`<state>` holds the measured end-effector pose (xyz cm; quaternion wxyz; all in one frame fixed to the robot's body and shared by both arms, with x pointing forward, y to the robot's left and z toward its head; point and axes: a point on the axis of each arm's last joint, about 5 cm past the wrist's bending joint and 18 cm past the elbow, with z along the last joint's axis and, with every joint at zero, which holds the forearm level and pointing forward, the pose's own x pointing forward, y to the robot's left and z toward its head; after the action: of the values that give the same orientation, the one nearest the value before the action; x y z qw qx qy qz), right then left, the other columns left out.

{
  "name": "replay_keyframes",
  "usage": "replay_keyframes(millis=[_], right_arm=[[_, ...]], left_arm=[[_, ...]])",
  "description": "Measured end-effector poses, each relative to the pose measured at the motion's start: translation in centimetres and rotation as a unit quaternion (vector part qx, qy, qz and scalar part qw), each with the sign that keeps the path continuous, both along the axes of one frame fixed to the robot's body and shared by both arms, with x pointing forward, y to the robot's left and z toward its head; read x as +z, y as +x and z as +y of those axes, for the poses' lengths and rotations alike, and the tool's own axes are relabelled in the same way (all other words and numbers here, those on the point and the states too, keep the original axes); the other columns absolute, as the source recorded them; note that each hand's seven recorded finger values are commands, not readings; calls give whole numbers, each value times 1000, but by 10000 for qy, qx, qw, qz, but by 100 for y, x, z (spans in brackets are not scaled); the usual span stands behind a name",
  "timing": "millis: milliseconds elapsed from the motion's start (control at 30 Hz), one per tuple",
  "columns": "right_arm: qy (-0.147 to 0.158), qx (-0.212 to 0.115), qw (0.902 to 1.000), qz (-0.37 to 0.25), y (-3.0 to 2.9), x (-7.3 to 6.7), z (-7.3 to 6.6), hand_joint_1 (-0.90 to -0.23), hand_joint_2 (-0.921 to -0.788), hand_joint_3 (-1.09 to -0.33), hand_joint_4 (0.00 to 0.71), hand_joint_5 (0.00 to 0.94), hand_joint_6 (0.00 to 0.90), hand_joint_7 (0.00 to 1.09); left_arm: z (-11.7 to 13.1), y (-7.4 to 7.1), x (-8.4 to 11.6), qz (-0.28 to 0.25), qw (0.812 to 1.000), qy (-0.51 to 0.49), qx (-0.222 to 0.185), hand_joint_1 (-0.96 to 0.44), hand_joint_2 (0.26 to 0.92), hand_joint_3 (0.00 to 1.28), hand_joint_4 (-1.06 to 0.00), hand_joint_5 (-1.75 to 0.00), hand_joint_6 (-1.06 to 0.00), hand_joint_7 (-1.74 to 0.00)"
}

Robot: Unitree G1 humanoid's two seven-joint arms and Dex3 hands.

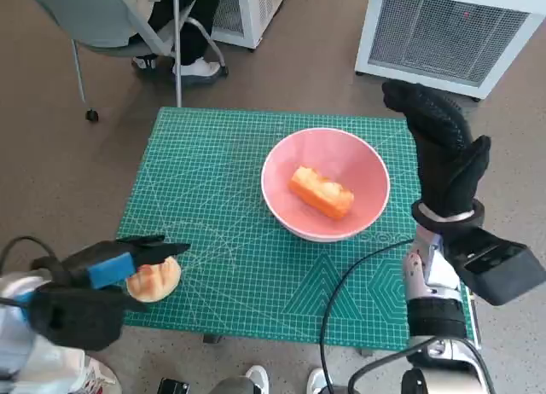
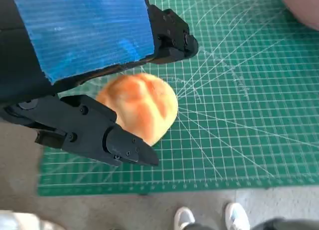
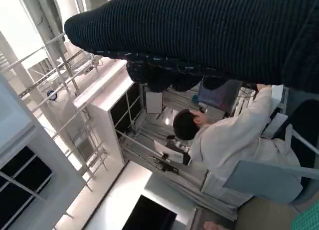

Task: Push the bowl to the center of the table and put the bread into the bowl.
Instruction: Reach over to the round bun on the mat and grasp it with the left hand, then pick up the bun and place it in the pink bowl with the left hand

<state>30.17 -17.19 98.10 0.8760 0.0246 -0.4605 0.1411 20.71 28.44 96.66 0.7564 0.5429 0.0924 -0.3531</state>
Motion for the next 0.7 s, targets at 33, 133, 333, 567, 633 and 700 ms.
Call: replay_keyframes(millis=[33,133,333,567,633,700], right_arm=[[-1,1,10000,0,0,1,0,-614,-921,-754,382,3,215,329],[-2,1,10000,-2,-2,2,-1,-614,-921,-752,382,3,216,328],[0,-8,10000,5,-6,-2,-7,-613,-921,-751,383,2,217,326],[-14,-32,10000,5,-15,-7,-21,-615,-921,-750,383,2,218,323],[-17,-42,10000,17,-19,-12,-29,-618,-921,-749,383,2,219,323],[-19,-46,10000,31,-21,-15,-32,-621,-921,-748,383,2,220,322]], left_arm=[[0,2,-39,-95,10000,-3,23,-146,841,12,-496,-42,-503,-50],[3,3,-135,-300,9995,-8,111,-113,865,17,-650,-72,-624,-82],[-5,33,-214,-786,9966,4,234,-14,912,50,-721,-975,-654,-892],[-5,52,-124,-978,9948,-64,277,2,918,43,-673,-1260,-721,-965],[-6,59,-48,-1081,9935,-200,295,2,918,44,-667,-1279,-727,-958],[-9,71,59,-1285,9905,-371,322,3,918,44,-663,-1288,-730,-957]])
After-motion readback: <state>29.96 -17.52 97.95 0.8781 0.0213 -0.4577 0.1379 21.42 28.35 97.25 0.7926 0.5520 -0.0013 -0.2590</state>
